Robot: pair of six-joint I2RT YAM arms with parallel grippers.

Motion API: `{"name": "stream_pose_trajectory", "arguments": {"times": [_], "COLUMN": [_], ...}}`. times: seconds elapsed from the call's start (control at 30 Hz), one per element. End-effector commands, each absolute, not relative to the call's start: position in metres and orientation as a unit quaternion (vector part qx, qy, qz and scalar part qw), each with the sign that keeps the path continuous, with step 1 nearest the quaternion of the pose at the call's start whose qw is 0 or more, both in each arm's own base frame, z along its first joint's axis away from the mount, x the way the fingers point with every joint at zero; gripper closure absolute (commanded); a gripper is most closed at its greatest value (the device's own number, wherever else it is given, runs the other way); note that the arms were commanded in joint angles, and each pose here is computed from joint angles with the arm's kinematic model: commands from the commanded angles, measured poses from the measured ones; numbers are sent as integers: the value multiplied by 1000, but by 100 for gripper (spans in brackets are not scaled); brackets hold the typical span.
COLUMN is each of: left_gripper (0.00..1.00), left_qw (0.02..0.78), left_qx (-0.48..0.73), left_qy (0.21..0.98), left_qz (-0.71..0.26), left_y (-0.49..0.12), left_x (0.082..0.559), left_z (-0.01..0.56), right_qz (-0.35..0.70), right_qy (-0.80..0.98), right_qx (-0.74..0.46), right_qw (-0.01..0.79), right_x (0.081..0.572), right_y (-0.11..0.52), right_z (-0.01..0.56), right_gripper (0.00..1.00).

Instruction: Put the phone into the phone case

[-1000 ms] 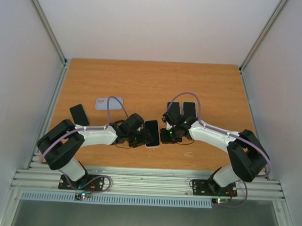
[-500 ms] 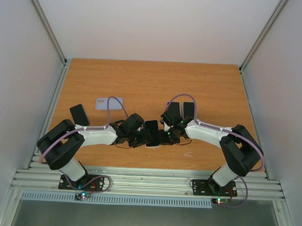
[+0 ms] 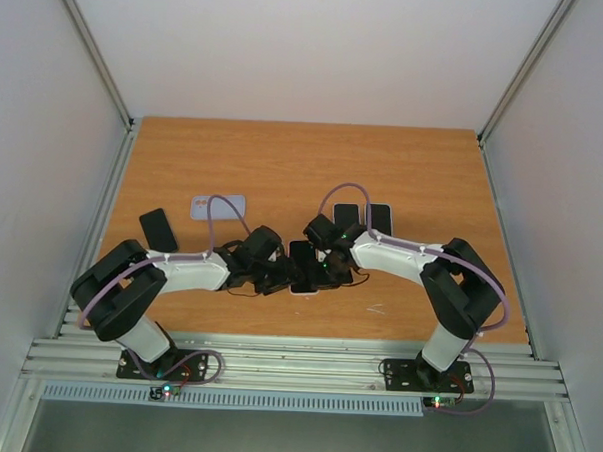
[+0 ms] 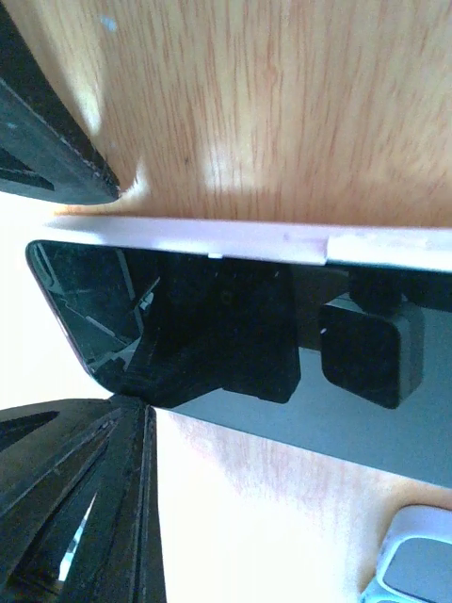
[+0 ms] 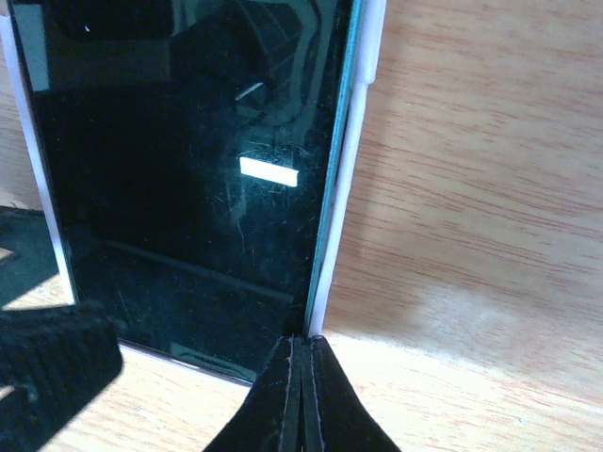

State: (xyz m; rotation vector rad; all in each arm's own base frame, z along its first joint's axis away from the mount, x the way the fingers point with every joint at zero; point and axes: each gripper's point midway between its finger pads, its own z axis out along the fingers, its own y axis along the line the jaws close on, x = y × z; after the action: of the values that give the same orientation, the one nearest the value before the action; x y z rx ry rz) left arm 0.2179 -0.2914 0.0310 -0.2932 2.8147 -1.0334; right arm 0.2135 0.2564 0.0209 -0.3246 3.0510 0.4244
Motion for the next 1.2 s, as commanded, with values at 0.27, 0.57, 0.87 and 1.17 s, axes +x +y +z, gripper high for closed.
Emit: {"name": "stream_pose_trajectory", "arguments": {"times": [0.27,0.57,0.87,1.17], "left_gripper": [38,35,36,38], "left_qw": [69,102,91,75], "left_qx": [-147,-117,-96,-77], "left_qy": [937,945,951,957], "left_qz": [-308,-287,-278,-270], "left_y": [-249,-248,-258,-269], "left_x": [221,251,286,302], "left_z": [19,39,39,35], "right_qz": [26,179,258,261], "right_qy": [987,956,947,949], "right_qx": [-155,-213,-177,-160], "right_qw": [44,90,77,75], "right_x": [222,258,310,336], "right_y": [241,275,277,272], "right_z": [-14,67,74,62], "right_gripper": [96,79,77,79]}}
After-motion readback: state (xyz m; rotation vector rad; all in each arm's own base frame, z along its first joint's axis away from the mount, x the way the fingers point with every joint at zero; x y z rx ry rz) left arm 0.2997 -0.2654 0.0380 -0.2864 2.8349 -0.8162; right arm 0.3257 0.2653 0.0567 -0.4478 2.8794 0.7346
